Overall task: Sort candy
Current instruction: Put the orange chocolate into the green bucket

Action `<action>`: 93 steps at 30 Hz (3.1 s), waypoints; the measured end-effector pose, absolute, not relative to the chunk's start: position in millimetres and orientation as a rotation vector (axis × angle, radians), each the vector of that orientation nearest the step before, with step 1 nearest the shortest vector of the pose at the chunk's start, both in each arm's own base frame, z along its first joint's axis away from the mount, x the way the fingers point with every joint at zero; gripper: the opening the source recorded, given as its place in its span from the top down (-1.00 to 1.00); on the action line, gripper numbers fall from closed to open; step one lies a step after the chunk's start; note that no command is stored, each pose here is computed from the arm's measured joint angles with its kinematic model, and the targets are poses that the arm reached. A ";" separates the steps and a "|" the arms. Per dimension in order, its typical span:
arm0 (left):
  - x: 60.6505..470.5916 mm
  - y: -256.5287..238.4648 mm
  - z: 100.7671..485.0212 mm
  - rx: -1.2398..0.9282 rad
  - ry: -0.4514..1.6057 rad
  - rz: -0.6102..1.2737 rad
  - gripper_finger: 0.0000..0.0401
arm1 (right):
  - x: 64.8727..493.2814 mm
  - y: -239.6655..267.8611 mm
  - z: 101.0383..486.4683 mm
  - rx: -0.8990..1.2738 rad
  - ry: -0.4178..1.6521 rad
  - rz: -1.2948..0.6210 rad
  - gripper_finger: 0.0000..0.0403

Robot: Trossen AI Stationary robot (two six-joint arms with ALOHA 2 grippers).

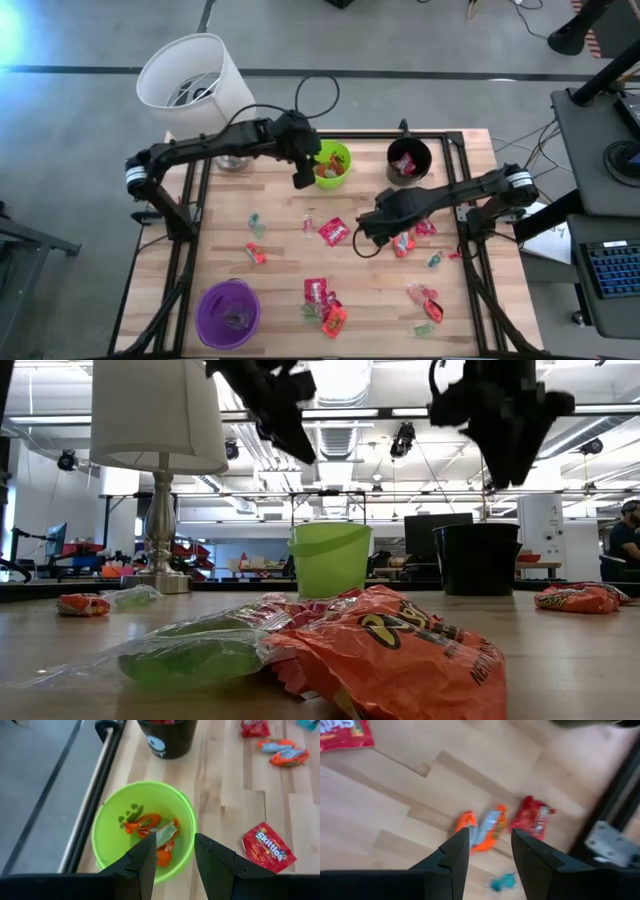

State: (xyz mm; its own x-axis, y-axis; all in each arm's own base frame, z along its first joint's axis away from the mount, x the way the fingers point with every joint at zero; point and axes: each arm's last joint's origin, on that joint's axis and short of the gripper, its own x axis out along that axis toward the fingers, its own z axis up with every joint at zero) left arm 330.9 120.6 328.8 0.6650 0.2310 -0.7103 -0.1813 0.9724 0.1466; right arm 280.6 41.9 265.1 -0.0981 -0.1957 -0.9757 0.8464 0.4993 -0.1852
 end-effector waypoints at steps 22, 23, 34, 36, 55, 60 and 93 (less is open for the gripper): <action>280.3 102.1 389.8 0.102 0.633 0.263 0.42 | 287.9 52.4 225.7 0.890 1.473 -0.819 0.32; 280.1 102.1 389.6 0.101 0.636 0.262 0.42 | 287.2 51.8 224.1 0.876 1.482 -0.809 0.33; 273.4 99.7 390.9 0.097 0.660 0.259 0.42 | 285.3 46.0 216.6 0.764 1.403 -0.890 0.27; 271.2 98.8 392.7 0.098 0.656 0.260 0.42 | 285.0 45.8 216.1 0.764 1.404 -0.892 0.22; 259.6 94.7 400.2 0.106 0.648 0.261 0.42 | 270.5 62.1 177.6 0.915 1.419 -0.939 0.18; 259.6 94.7 400.3 0.105 0.647 0.262 0.42 | 266.2 61.3 171.9 0.915 1.429 -0.965 0.18; 259.3 94.5 399.5 0.098 0.655 0.262 0.42 | 262.6 60.2 134.8 0.953 1.396 -0.950 0.65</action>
